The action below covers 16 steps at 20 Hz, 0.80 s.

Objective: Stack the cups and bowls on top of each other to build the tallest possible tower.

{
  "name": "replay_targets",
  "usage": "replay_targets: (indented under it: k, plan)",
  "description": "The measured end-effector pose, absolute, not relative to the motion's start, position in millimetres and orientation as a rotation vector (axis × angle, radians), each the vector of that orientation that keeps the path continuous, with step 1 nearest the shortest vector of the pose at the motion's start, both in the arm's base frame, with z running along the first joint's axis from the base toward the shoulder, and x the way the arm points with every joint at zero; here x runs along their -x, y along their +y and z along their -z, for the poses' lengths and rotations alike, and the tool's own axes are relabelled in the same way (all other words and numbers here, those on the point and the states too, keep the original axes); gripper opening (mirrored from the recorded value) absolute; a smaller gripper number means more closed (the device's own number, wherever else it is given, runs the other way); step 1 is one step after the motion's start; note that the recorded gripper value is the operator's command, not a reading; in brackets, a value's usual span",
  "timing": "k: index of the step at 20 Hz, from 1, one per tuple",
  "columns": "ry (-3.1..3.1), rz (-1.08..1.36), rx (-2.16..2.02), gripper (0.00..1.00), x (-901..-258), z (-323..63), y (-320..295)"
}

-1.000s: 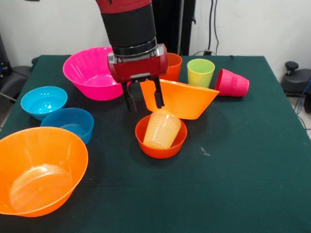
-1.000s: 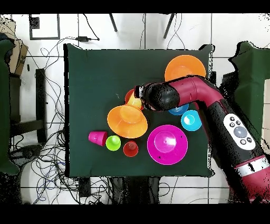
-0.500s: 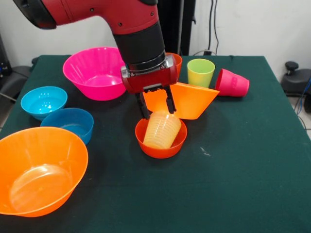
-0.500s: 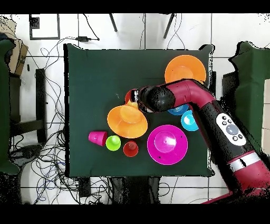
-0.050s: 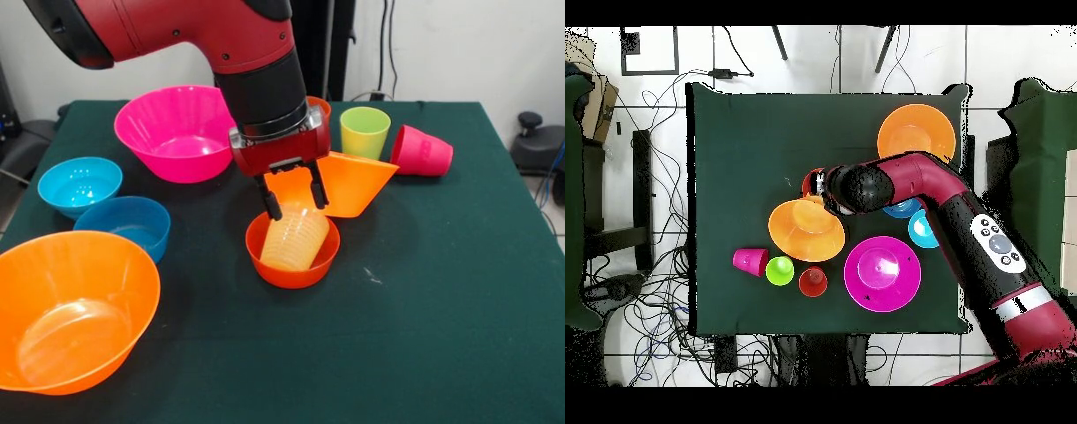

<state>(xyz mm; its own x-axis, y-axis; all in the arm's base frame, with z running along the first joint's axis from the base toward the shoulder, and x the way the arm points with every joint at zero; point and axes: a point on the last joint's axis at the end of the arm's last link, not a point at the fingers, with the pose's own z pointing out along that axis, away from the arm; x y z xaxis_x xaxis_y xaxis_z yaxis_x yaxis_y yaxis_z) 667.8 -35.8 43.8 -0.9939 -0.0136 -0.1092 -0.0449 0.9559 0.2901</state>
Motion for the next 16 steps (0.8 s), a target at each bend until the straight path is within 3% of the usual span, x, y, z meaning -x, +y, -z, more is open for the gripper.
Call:
replay_targets:
  k: [16]
  plan:
    - [3.009, -0.464, 0.127, 1.0, -656, -48, -24]
